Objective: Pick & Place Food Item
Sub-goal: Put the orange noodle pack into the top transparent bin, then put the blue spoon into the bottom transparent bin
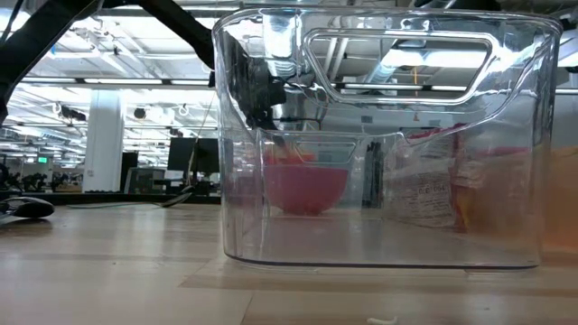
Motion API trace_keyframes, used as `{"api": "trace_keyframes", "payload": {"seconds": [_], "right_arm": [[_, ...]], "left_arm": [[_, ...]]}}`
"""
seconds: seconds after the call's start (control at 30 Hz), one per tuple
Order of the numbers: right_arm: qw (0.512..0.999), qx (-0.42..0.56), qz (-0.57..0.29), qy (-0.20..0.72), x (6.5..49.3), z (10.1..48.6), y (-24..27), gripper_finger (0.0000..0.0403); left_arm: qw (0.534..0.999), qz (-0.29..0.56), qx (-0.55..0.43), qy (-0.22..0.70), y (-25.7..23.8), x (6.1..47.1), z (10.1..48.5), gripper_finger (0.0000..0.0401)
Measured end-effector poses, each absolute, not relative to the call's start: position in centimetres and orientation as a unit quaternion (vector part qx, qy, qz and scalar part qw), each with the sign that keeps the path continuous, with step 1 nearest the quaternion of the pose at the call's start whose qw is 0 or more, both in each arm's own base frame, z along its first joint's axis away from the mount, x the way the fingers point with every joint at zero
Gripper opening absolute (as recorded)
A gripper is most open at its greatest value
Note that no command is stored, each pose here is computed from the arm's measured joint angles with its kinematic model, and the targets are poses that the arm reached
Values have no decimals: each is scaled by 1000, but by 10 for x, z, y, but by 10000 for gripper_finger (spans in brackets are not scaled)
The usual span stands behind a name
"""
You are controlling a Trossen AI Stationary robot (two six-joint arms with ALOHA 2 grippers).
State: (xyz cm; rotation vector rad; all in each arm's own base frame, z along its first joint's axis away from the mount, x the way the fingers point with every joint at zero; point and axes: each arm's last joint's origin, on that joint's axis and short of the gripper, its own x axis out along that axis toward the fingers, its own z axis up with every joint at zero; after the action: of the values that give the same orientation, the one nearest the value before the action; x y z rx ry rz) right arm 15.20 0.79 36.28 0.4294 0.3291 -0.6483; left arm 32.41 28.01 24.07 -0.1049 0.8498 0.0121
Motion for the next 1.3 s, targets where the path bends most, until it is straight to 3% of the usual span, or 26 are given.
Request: {"api": "trace_keyframes", "payload": {"seconds": [0.33, 0.53, 0.77, 1.07, 1.3], "right_arm": [[912, 208, -314, 160, 152, 363, 8, 245], [912, 206, -314, 162, 152, 363, 8, 245], [914, 195, -314, 166, 152, 362, 7, 245], [919, 176, -310, 170, 151, 363, 7, 245], [920, 171, -308, 173, 151, 363, 8, 245]], "left_arm": [[912, 19, -39, 407, 282, 325, 243, 114], [922, 34, -30, 385, 280, 326, 256, 150], [943, 51, 9, 328, 266, 314, 305, 162], [950, 69, -5, 306, 227, 266, 373, 163], [936, 54, -64, 341, 176, 228, 373, 162]]}}
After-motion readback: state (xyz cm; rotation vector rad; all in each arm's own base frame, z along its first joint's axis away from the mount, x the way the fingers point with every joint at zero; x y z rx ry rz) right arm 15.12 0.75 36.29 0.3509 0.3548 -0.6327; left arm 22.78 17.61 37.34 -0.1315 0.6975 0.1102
